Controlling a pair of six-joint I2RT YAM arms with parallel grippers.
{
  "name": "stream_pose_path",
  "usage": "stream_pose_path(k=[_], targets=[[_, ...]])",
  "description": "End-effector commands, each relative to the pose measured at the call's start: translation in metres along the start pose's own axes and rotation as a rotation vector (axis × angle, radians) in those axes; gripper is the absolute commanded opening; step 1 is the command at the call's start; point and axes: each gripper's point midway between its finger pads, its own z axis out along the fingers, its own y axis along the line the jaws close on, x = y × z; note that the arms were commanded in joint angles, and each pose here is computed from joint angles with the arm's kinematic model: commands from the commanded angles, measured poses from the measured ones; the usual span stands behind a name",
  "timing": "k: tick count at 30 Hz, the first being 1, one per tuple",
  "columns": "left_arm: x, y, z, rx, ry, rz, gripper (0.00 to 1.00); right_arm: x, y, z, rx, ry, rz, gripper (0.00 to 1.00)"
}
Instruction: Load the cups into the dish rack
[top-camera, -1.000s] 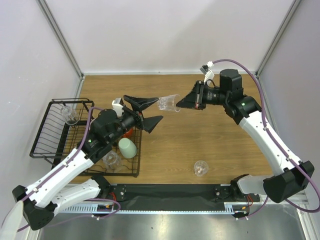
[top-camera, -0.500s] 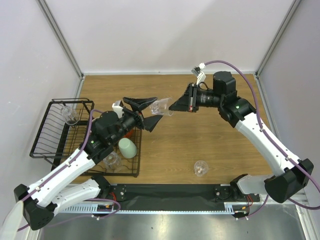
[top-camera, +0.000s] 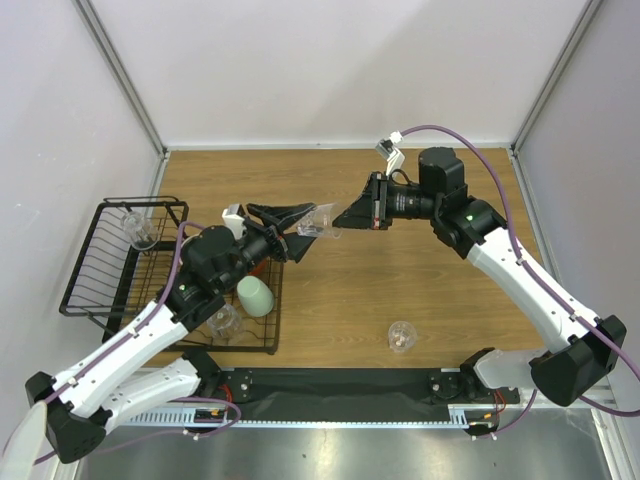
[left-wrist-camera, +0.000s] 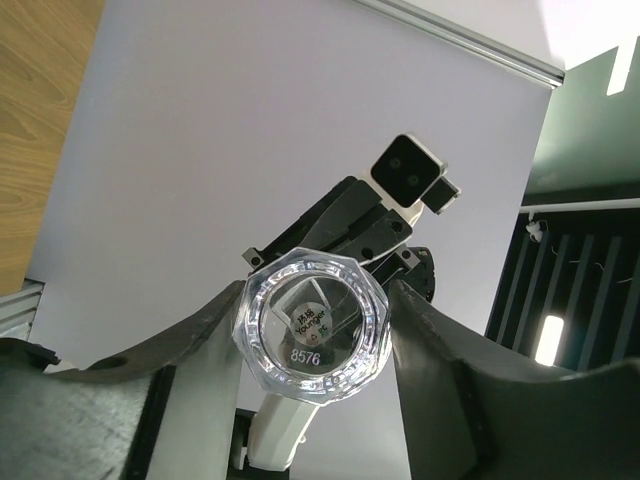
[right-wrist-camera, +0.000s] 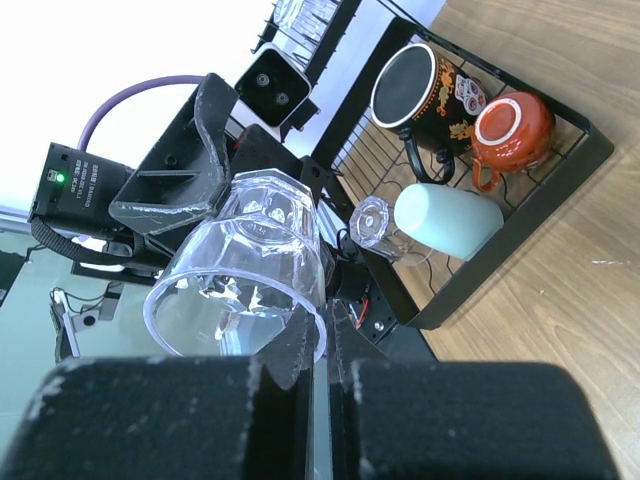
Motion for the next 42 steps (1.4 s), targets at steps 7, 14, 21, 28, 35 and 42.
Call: stream_pose_path(k=[7, 14, 21, 28, 35, 42], targets=[[0.004, -0.021, -0.01, 0.074, 0.002, 0.031, 0.0, 0.001, -0.003, -0.002, 0.025, -0.005, -0.018, 0.32], [-0.006, 0.004, -0.008, -0.062, -0.034, 0.186, 0.0, 0.003, -0.02, -0.013, 0.093, 0.004, 0.01, 0.79], [-0.026, 0.004, -0.01, -0.168, -0.102, 0.455, 0.0, 0.003, -0.046, -0.029, 0.154, 0.002, 0.075, 0.82], [-0.055, -0.057, -0.027, -0.279, -0.282, 0.964, 0.0, 0.012, -0.058, -0.03, 0.178, 0.023, 0.116, 0.82], [-0.106, -0.111, -0.078, -0.429, -0.612, 1.285, 0.0, 0.016, -0.063, -0.03, 0.193, 0.04, 0.133, 0.83], [-0.145, -0.148, -0.152, -0.557, -0.956, 1.44, 0.0, 0.017, -0.067, -0.029, 0.2, 0.049, 0.14, 0.83]])
